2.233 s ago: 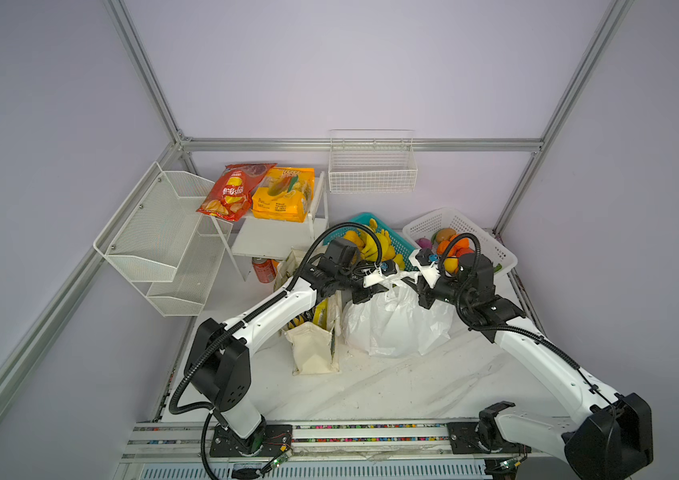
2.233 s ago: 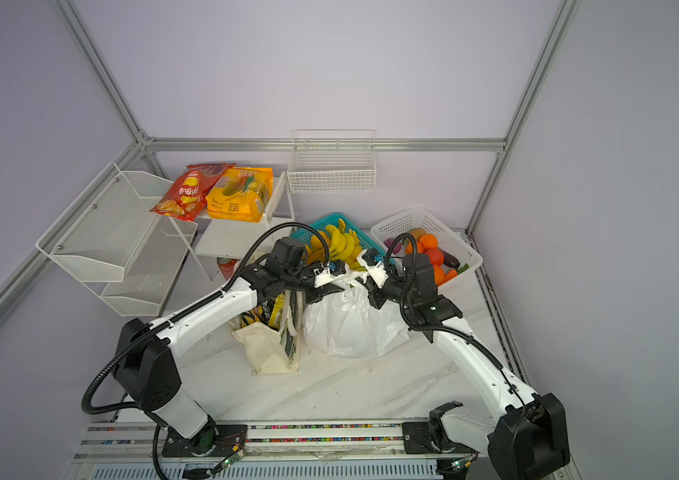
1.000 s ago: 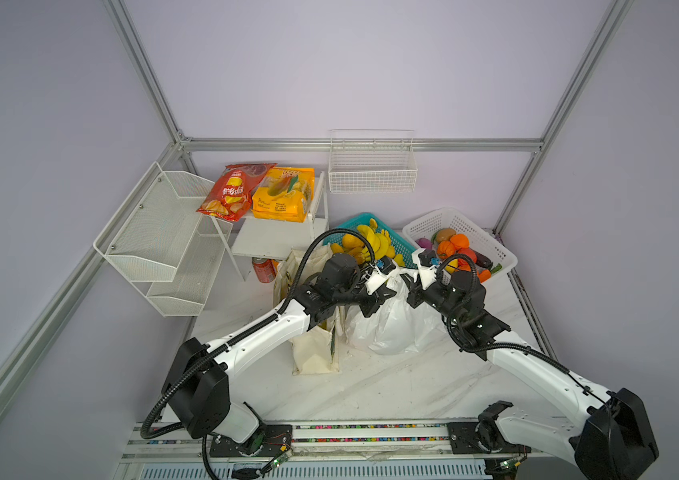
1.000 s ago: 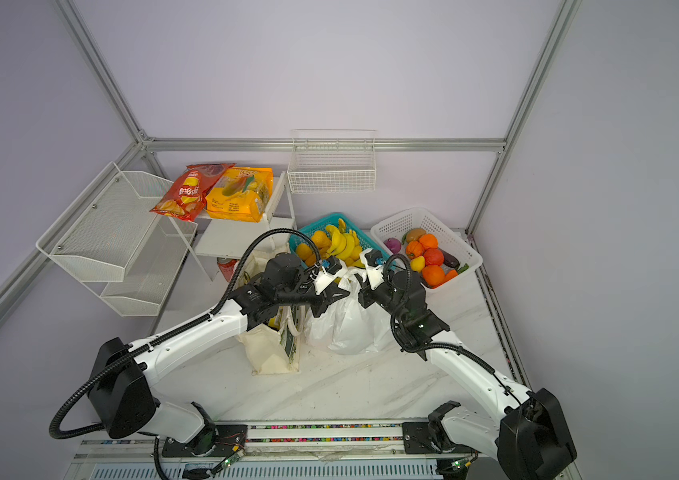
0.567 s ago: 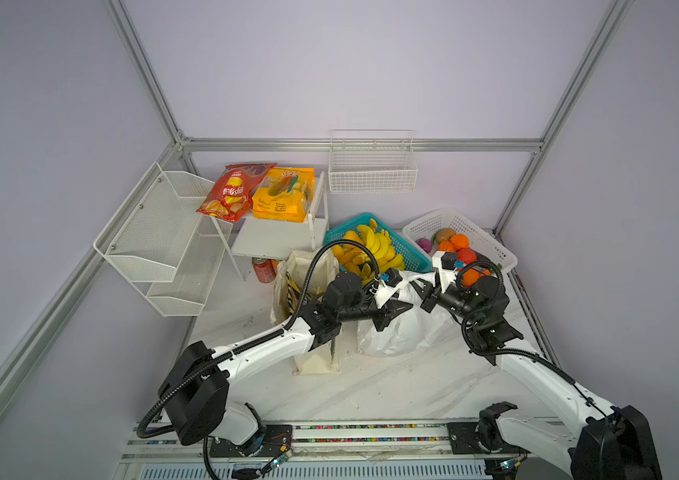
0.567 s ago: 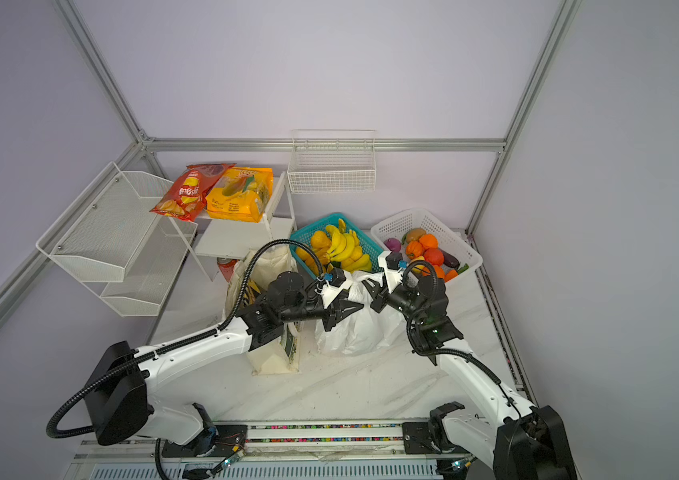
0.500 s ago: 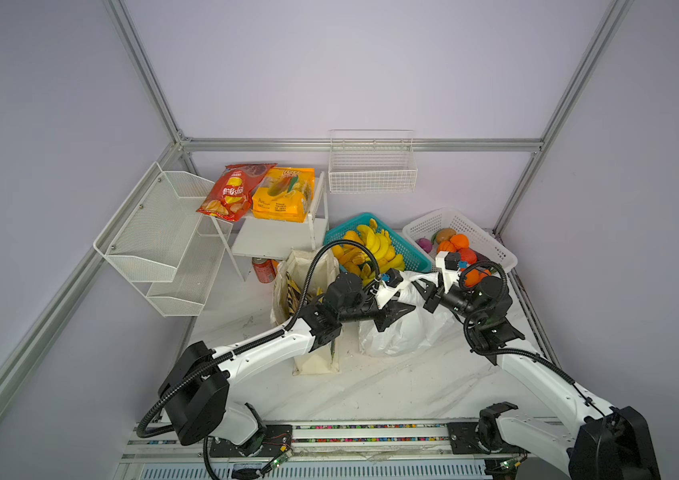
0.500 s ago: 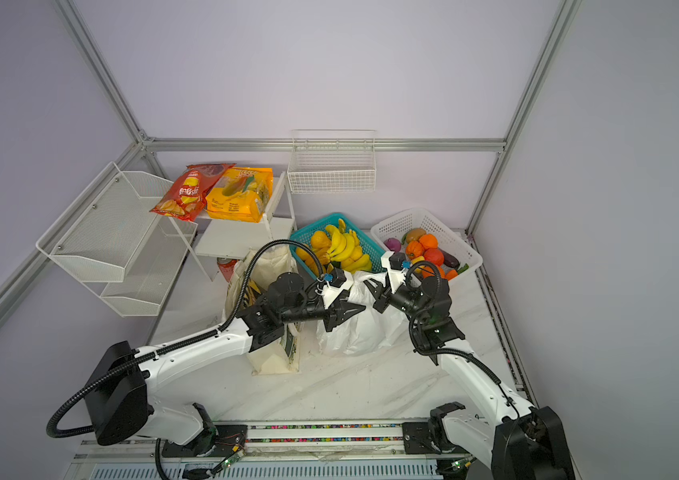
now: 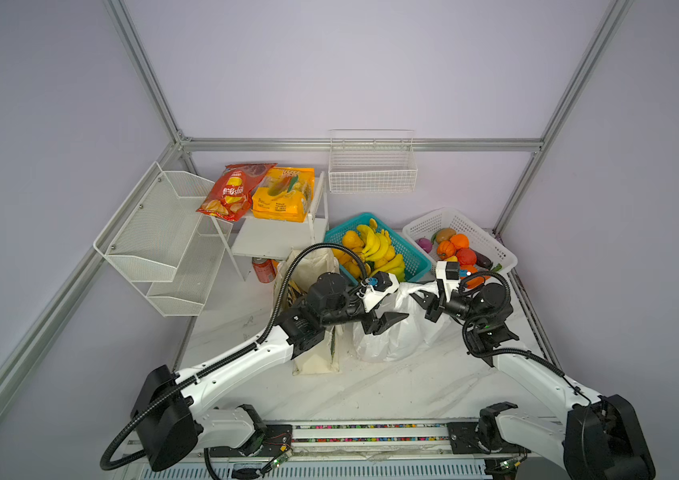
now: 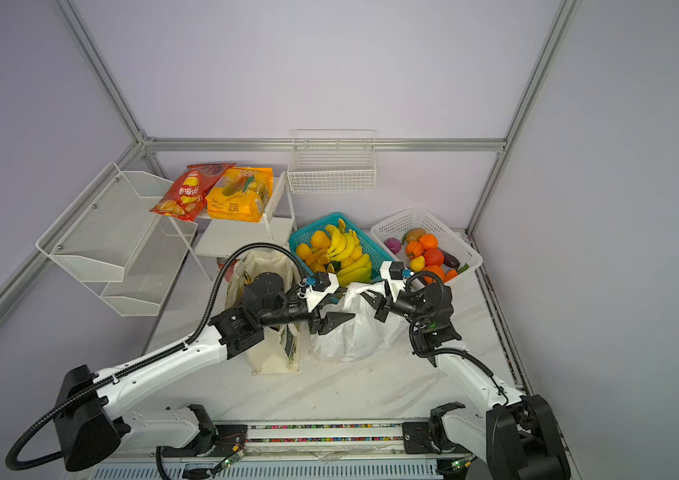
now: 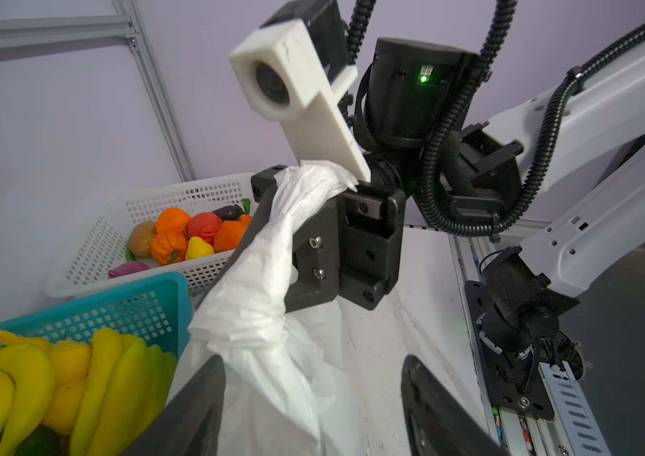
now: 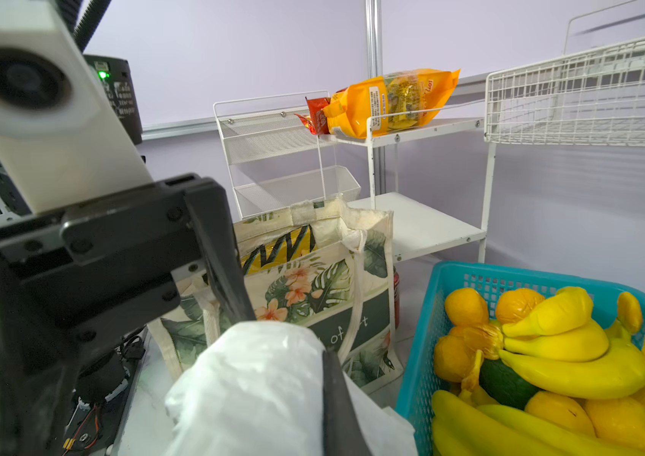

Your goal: Place the mixed food into the grocery bags and tie them

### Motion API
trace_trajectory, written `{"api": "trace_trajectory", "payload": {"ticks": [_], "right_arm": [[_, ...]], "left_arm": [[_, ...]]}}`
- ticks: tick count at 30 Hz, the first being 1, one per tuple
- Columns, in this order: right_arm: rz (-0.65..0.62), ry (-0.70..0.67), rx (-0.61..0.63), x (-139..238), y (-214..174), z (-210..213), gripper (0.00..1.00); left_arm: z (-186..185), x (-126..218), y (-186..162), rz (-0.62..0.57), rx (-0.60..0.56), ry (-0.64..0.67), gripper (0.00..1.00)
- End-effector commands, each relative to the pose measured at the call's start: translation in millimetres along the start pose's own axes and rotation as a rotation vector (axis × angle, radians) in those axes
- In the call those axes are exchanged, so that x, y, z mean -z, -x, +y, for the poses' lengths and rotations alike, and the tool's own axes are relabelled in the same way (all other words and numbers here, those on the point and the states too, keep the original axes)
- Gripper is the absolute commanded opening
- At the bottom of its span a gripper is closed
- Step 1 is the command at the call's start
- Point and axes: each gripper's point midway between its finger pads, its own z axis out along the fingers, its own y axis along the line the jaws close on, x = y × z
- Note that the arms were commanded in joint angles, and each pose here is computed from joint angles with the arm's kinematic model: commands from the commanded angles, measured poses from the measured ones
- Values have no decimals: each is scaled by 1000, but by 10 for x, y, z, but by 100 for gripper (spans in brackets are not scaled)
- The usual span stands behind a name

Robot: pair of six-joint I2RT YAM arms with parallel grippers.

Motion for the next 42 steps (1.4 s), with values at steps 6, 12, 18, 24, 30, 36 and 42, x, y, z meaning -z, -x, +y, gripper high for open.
{"api": "trace_trajectory", "payload": {"ticks": [6, 12, 18, 24, 30, 36, 42], "right_arm": [[-23, 111, 62, -45, 151, 125, 0], [-10, 135, 33, -91, 147, 97, 0], [-20, 125, 29, -92, 195, 93, 0], [-18, 119, 13, -92, 166, 74, 0], [-22, 117, 4, -96, 159, 61, 0], [-19, 117, -5, -102, 140, 50, 0], [-13, 115, -8, -102, 107, 46, 0]], "left_arm": [[369, 464, 169, -44, -103, 153, 65], [535, 396, -108, 115, -283, 143, 52], [530, 192, -164, 139, -320, 56, 50], [607, 56, -67, 110, -300, 51, 38], [550, 6, 41, 49, -293, 23, 34], [445, -7, 85, 16, -304, -10, 35], [374, 5, 207, -38, -307, -35, 27]]}}
